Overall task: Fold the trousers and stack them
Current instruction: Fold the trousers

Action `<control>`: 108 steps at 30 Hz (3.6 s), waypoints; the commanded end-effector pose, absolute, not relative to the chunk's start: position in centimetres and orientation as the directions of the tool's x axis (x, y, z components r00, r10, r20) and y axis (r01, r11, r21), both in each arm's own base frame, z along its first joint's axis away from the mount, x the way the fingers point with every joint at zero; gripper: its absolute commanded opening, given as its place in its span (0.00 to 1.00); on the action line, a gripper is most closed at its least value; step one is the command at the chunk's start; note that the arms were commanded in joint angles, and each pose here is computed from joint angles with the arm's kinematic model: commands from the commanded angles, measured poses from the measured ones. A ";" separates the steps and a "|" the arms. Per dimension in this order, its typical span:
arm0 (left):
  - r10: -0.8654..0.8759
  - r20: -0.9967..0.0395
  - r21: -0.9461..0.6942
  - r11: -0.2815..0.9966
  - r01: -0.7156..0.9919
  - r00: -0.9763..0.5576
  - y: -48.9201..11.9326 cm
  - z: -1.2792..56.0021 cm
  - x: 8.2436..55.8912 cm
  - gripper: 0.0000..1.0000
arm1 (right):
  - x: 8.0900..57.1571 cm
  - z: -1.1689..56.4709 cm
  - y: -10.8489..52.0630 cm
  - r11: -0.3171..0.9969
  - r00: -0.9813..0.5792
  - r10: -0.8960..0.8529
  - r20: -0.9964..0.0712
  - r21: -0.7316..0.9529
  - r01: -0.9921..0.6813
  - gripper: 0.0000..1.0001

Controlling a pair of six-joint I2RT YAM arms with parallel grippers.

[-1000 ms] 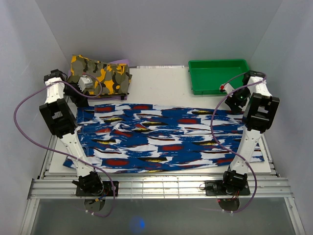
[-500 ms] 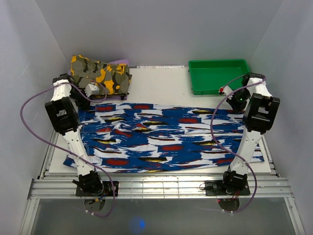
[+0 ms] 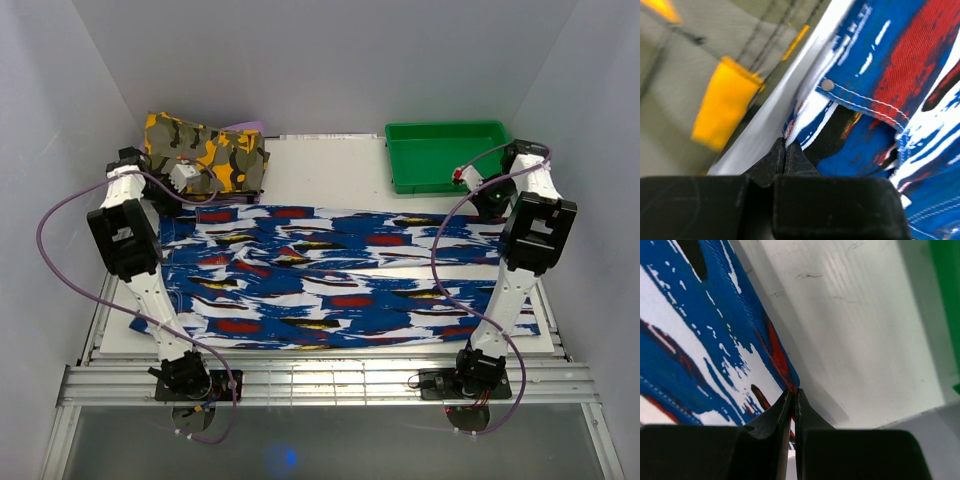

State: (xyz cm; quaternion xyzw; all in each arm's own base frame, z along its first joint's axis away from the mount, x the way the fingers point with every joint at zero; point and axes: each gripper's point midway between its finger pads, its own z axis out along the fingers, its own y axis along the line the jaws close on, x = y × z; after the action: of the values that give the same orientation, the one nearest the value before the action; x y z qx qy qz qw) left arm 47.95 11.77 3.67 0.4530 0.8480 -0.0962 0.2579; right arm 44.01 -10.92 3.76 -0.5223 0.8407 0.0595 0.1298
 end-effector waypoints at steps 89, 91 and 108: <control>0.449 -0.536 -0.076 0.818 0.570 -0.715 11.5 8.4 25.6 0.86 | 30.4 10.6 -14.6 0.340 -0.276 -0.925 -0.260 -0.245 -0.908 0.89; 0.365 -0.582 -0.081 0.863 0.499 -0.727 11.3 10.6 26.3 0.87 | 31.4 12.9 -10.5 0.316 -0.224 -0.909 -0.351 -0.231 -0.920 0.89; -0.436 -0.451 -0.593 0.798 -0.103 -0.779 9.7 13.6 26.4 0.98 | 32.7 17.0 31.8 0.004 0.099 -0.673 -0.733 -0.137 -0.991 0.67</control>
State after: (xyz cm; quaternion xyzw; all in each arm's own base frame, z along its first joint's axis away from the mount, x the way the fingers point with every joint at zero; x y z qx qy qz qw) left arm 25.93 10.15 13.33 -0.0744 0.9239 -0.2384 0.2900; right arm 32.41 24.77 14.46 -0.6874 0.6371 0.1971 0.2876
